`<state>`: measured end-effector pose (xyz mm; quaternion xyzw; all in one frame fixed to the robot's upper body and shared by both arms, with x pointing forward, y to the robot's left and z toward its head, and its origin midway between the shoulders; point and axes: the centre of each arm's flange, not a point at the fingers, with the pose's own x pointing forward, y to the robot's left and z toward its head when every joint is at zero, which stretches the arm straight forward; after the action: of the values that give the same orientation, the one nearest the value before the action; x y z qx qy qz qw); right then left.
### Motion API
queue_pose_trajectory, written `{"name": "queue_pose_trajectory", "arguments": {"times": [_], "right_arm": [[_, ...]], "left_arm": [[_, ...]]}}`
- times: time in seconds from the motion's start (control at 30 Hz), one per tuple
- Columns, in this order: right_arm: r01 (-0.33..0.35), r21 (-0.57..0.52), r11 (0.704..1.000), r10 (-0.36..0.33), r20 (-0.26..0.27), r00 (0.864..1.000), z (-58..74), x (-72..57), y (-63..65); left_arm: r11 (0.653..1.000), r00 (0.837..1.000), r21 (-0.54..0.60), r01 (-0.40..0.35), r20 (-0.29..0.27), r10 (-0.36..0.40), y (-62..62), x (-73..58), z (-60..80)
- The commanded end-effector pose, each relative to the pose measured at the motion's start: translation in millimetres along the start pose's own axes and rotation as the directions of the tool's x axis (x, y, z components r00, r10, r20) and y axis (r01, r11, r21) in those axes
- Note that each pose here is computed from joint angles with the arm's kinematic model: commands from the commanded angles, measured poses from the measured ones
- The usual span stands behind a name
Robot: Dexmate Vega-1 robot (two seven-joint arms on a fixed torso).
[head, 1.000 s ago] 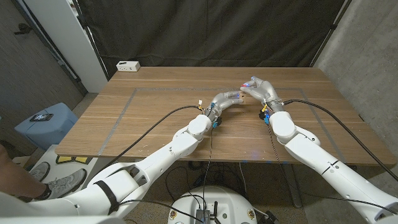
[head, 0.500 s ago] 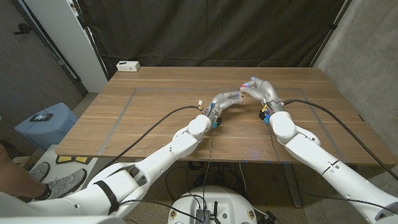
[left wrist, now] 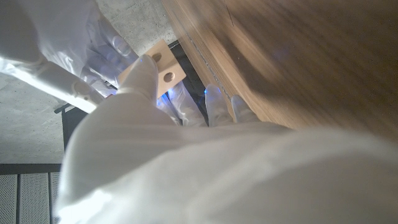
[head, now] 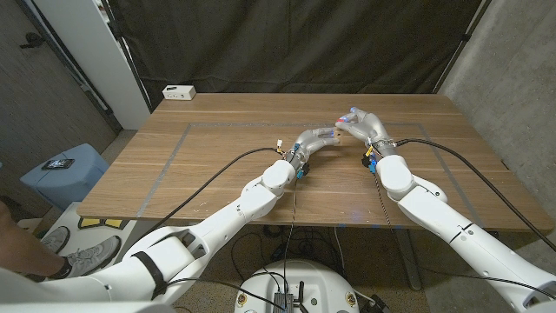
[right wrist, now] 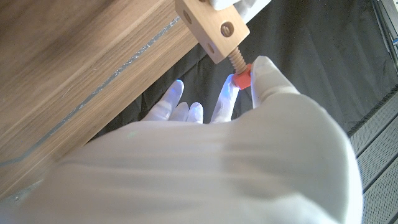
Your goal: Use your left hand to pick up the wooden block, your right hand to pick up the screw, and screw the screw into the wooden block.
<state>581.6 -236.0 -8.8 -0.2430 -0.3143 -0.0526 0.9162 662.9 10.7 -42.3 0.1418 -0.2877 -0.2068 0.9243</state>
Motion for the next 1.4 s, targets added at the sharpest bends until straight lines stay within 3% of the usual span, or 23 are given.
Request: {"name": "queue_pose_trajectory", "arguments": {"times": [0.03,1.4], "right_arm": [[-0.002,0.001,1.0,0.002,-0.005,1.0,-1.3,1.6,0.5],[-0.017,-0.032,0.999,0.017,-0.009,1.0,-5.8,5.6,2.0]], "left_arm": [[1.0,1.0,-0.001,0.003,-0.001,-0.003,0.1,0.9,0.0],[1.0,1.0,-0.005,0.003,-0.01,-0.003,1.3,6.1,-1.8]]}}
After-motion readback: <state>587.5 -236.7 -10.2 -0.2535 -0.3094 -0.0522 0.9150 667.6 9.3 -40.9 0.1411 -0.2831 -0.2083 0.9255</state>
